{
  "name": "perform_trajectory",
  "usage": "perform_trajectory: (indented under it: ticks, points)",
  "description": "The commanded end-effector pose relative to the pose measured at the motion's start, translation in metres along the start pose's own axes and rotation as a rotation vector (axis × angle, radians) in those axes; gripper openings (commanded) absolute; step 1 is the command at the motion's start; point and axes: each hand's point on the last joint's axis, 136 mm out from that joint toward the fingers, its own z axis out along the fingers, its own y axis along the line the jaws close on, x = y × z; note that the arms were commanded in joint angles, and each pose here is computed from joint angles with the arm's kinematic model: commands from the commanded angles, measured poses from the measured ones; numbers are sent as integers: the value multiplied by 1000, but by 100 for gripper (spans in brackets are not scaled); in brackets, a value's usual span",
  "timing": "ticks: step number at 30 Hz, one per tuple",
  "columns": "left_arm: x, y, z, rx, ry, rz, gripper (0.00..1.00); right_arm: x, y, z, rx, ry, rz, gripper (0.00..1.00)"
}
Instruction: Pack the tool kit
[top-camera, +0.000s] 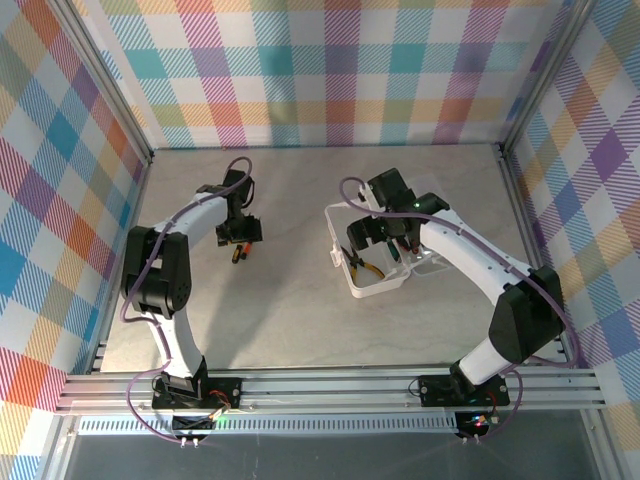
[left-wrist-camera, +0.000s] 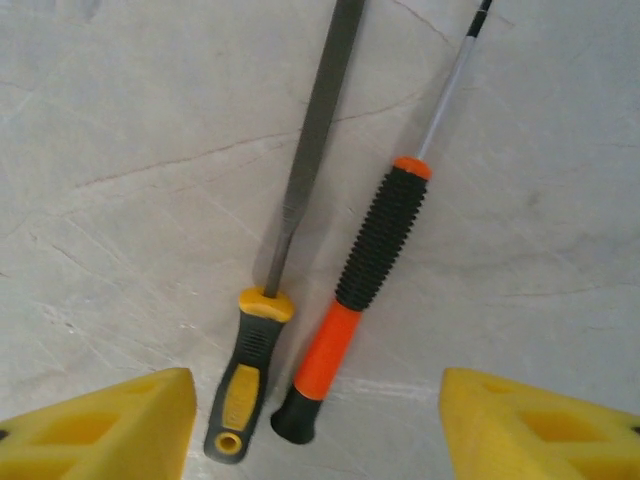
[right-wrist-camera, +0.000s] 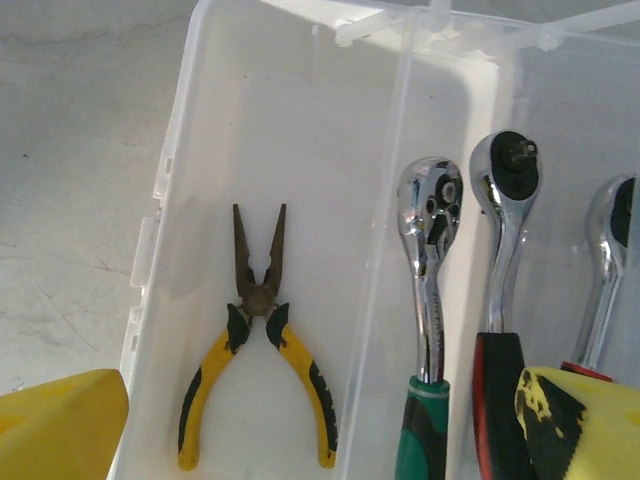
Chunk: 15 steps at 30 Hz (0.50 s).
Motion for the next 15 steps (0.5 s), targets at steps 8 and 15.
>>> perform_trajectory:
  ticks: [8, 15]
  points:
    - [-14, 30, 7, -21, 19, -75, 46, -6, 10, 1, -31, 8, -10, 99]
    - [-9, 18, 25, 39, 50, -75, 43, -4, 12, 5, -33, 22, -14, 99]
